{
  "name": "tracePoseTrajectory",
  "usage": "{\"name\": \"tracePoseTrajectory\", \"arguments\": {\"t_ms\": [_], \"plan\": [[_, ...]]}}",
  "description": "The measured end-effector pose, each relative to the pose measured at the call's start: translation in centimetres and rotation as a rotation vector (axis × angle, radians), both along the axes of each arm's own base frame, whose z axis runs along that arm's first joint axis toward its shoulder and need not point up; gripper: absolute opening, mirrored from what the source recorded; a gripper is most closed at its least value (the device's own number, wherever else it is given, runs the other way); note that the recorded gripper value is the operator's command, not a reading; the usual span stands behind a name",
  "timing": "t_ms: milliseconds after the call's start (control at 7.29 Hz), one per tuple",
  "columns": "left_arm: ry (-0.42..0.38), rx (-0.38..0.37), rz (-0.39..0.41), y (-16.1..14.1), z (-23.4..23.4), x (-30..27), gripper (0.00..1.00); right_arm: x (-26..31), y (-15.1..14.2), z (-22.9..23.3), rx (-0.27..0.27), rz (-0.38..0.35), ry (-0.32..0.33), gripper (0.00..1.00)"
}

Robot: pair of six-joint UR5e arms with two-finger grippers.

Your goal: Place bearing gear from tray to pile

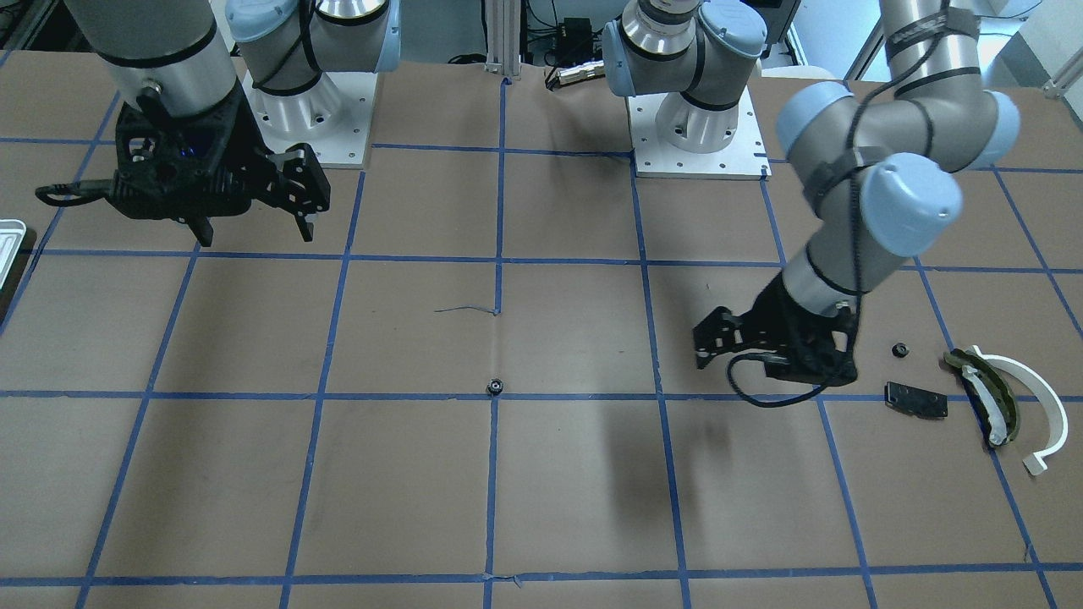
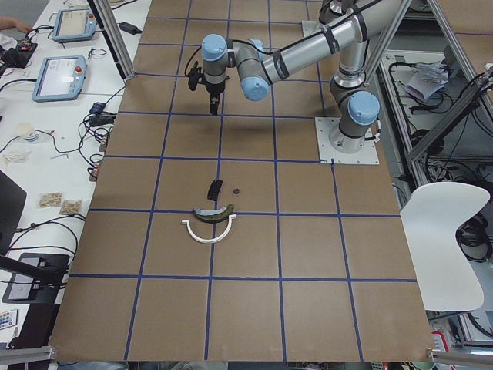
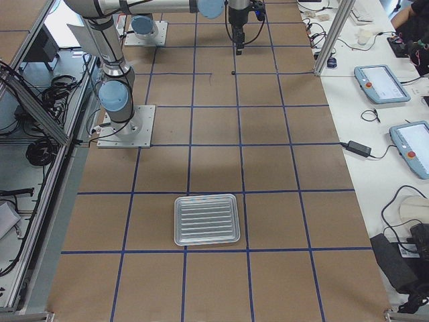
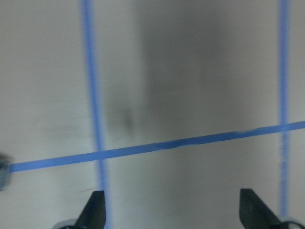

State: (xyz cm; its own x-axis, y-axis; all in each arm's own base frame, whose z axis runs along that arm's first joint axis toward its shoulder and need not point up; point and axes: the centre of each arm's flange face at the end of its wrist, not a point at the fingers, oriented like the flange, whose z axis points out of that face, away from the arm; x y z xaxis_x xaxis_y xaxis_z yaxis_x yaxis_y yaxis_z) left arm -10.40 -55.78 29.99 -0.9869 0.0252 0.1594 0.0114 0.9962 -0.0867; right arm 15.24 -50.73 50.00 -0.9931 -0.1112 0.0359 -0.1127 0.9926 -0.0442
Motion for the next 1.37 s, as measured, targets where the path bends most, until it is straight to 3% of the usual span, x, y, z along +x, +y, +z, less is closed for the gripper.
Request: {"name": "tracePoseTrajectory", "arguments": {"t_ms": [275,824,961,1098,1235,1373], "plan": [[-0.026,0.021,0.047,1.9,-2.7,-13.0,0.95,-0.1,0.2,0.5,-0.004,-0.013,-0.005,1.00],[-0.071,0.005,0.083,3.1,-10.7,-22.7,0.94,-0.1,0.1,0.8,-0.035,-0.090,-0.021,1.00],[-0.075,0.009,0.081,2.9,-11.7,-24.0,0.85,0.0,0.1,0.8,-0.037,-0.109,-0.022,1.00],[-0.079,0.009,0.087,2.3,-12.3,-25.1,0.62,0.0,0.1,0.8,-0.038,-0.116,-0.023,1.00],[-0.089,0.008,0.093,1.9,-12.7,-25.8,0.23,0.0,0.0,0.8,-0.040,-0.118,-0.023,1.00],[-0.102,0.022,0.094,1.8,-13.3,-26.2,0.17,0.0,0.0,0.8,-0.043,-0.119,-0.023,1.00]]}}
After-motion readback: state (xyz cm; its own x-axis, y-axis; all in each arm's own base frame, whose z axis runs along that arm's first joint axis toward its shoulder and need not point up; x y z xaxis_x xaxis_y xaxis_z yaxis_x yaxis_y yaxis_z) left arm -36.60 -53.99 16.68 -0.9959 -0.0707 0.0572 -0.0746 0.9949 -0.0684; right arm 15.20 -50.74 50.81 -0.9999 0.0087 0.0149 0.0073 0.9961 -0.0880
